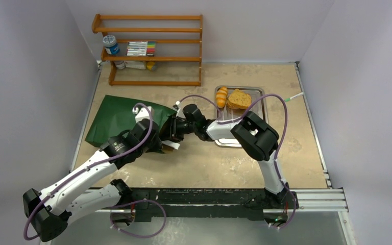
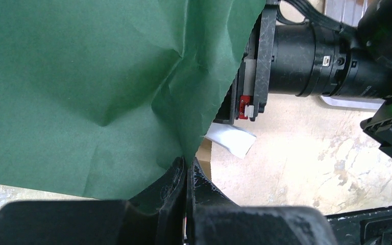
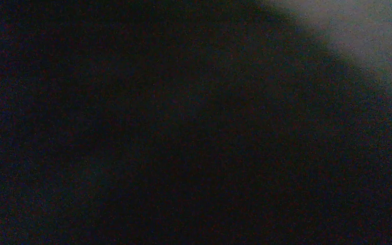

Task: Take the fake bread out of the paper bag
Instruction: Take out the fake bread from the paper bag.

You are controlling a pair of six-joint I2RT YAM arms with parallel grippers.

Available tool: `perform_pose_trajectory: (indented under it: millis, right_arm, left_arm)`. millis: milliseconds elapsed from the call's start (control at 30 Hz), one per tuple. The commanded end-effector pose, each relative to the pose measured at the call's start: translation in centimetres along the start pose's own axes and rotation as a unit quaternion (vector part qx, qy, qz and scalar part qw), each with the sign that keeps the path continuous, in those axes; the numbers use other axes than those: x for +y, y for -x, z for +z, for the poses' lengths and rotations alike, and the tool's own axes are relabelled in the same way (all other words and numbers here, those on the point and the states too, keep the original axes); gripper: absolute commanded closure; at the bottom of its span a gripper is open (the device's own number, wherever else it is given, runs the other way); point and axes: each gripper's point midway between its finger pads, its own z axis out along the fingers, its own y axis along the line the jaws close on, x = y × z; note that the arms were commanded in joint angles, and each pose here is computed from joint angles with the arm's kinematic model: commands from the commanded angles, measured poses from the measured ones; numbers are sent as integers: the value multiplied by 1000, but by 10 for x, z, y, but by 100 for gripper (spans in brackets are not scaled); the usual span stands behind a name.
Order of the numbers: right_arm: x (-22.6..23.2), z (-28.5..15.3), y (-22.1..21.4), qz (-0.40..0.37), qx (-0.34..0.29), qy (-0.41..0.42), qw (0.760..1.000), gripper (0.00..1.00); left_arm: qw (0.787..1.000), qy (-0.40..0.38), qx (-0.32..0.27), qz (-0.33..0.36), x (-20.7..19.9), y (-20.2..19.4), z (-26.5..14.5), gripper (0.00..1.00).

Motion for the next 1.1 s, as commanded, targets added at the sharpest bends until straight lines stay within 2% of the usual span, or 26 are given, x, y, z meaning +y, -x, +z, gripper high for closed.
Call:
perform_pose_trajectory:
  millis: [0, 67, 167, 333, 567, 1067]
  right_arm:
    - [33, 3, 7, -32, 4, 47, 998, 73]
    - [30, 0, 0, -27, 17, 47, 998, 89]
    - [31, -8, -6, -21, 22, 54, 998, 100]
    - [32, -30, -6, -25, 4, 48, 999, 100]
    - [13, -78, -5, -22, -29, 32, 999, 100]
    - [-7, -154, -9, -36, -68, 12, 997, 100]
  left_arm:
    - [999, -36, -9, -5, -18, 3, 0, 100]
    - [999, -33, -17, -10, -17, 7, -1, 100]
    - [999, -23, -36, -23, -12, 14, -4, 100]
    - [996, 6, -72, -44, -1, 27, -5, 100]
    - [993, 53, -94, -52, 14, 36, -9, 100]
    - [990, 77, -108, -56, 22, 42, -10, 100]
